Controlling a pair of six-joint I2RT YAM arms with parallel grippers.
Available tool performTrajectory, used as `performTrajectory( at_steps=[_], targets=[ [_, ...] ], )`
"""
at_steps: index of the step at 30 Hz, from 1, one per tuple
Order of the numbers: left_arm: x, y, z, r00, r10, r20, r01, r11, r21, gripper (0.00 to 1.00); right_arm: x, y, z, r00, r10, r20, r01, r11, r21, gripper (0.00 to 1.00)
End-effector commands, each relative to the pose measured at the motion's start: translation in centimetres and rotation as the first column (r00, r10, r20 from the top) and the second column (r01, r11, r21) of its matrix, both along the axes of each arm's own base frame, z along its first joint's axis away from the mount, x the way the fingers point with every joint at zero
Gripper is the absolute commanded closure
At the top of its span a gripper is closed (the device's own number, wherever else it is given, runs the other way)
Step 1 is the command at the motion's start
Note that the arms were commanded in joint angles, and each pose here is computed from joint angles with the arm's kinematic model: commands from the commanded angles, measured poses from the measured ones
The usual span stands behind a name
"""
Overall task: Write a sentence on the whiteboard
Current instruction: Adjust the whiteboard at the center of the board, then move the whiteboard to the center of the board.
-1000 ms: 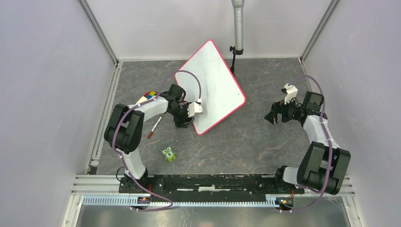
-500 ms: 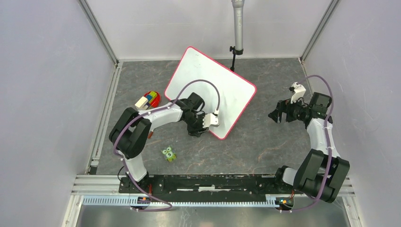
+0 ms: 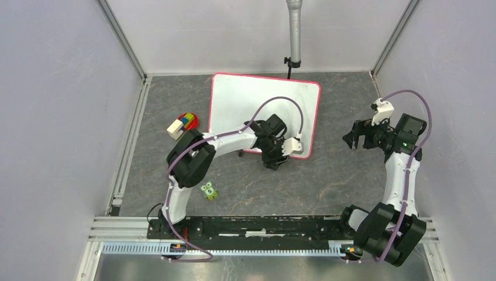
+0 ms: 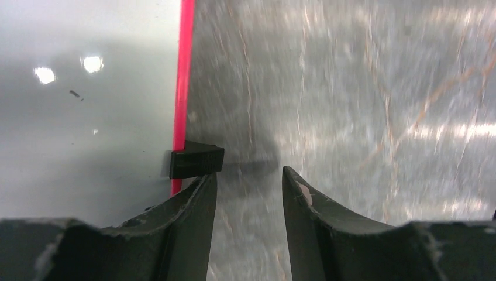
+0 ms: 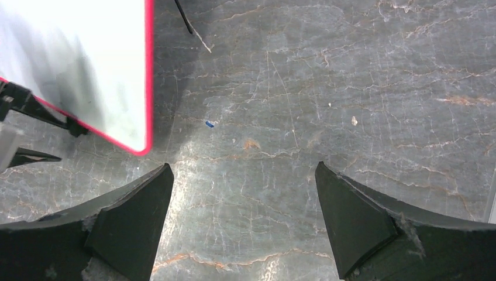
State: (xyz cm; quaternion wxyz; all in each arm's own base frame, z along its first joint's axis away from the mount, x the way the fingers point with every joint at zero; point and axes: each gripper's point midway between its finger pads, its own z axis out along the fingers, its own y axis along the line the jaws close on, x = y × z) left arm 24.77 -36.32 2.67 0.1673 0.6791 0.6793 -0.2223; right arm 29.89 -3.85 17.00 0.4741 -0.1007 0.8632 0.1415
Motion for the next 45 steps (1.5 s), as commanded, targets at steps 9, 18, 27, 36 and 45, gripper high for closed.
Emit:
performTrajectory(
  at_steps=[9,18,27,36,45],
  targets=[
    [1.7,-9.8,6.2,0.988,0.097,-0.121,-0.127,0.955,-0.267,0.33,-1.6,0.4,-1.0,0.999,-0.005,-0.038,0.005,1.0,-0.007,0.03],
    [-1.6,-4.8,13.7,0.992,0.097,-0.08,-0.118,0.938,-0.325,0.27,-3.1,3.2,-4.2,0.995,0.078,-0.06,-0.082,0.994,-0.074,0.01],
    [4.3,5.2,23.0,0.889,0.453,-0.061,-0.414,0.742,-0.527,0.22,-4.2,10.1,-7.4,0.962,0.261,-0.083,-0.271,0.952,-0.142,0.1],
    [10.8,20.9,28.9,0.345,0.934,-0.091,-0.731,0.206,-0.65,0.14,-2.7,16.3,-8.4,0.976,0.218,-0.024,-0.217,0.943,-0.252,0.21],
    [8.9,25.3,28.4,0.207,0.976,-0.065,-0.746,0.115,-0.656,0.14,-0.5,19.9,-10.1,0.972,0.215,-0.091,-0.232,0.94,-0.252,0.32]
  ],
)
